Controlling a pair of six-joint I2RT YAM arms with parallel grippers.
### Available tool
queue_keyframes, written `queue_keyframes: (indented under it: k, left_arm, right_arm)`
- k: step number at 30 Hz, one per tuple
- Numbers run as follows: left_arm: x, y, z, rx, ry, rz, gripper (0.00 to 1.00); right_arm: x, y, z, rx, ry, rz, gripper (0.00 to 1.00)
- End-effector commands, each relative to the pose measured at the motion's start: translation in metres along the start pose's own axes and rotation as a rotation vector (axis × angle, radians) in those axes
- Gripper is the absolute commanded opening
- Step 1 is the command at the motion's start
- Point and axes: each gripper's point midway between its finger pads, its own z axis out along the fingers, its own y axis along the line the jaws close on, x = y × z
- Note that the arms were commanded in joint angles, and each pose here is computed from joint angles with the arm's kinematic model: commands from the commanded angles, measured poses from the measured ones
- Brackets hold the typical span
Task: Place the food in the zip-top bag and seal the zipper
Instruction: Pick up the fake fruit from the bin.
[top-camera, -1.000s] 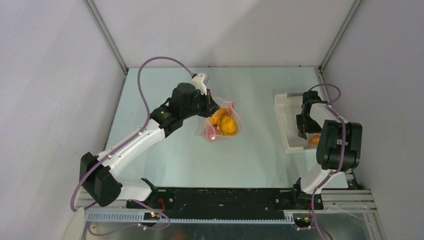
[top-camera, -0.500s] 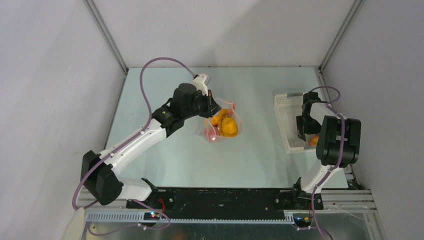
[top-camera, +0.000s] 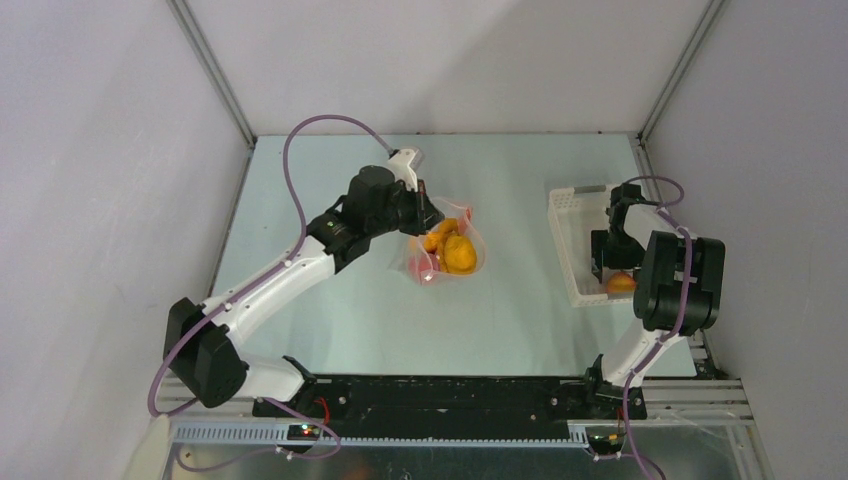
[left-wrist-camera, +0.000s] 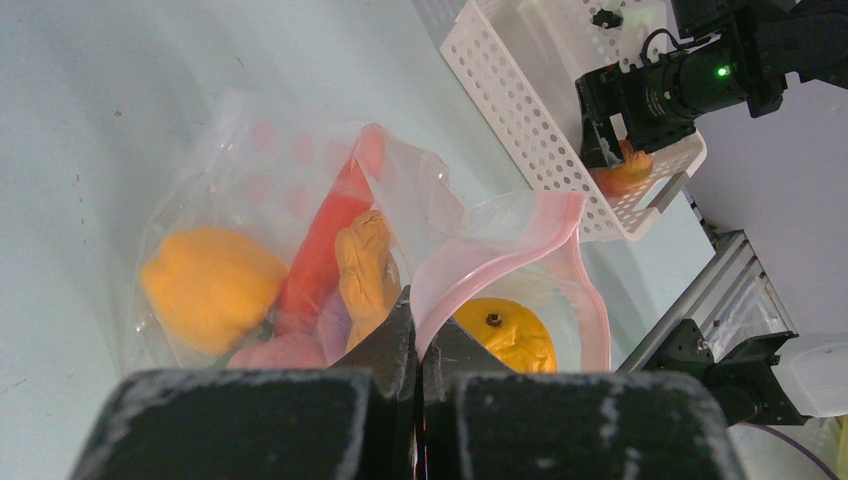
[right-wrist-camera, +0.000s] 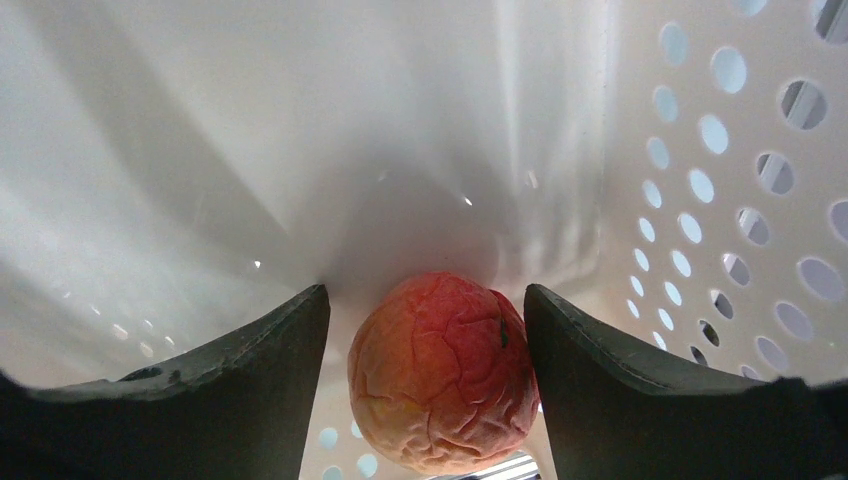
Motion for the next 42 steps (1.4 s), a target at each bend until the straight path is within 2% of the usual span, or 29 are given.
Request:
queue_keyframes:
  k: [1,10,16,22,25,26,35,42]
  left_arm:
    - [-0.016,-0.004,0.0,0.03,-0.051,0.011,0.0]
    - [-0.017,-0.006,0.001,0.039,-0.049,0.008,0.0]
    - [-0.016,-0.007,0.001,0.047,-0.047,0.007,0.0]
    - [-0.016,-0.008,0.001,0.054,-0.047,0.006,0.0]
    - [-0.016,-0.009,0.001,0.058,-0.045,0.005,0.0]
    - [-0.016,-0.009,0.001,0.058,-0.045,0.004,0.0]
    - [-0.017,-0.012,0.001,0.07,-0.042,-0.005,0.0]
    - [-0.02,-0.015,-0.001,0.08,-0.047,-0.012,0.0]
  right_arm:
    - [-0.008,0.002,-0.015,-0.044,-0.035,0.058,0.74]
    - [-0.004,0.008,-0.022,-0.077,-0.026,0.107,0.72]
    - [-0.01,0.014,-0.027,-0.116,-0.059,0.134,0.59]
    - [-0.001,0.013,-0.028,-0.108,-0.025,0.126,0.58]
    - [0.001,0.013,-0.03,-0.111,-0.021,0.13,0.5]
    - [0.0,0.014,-0.032,-0.125,-0.033,0.133,0.45]
    - [-0.033,0.005,-0.064,-0.13,-0.23,0.233,0.25]
    - [-0.058,-0.001,-0.1,-0.183,-0.407,0.33,0.2]
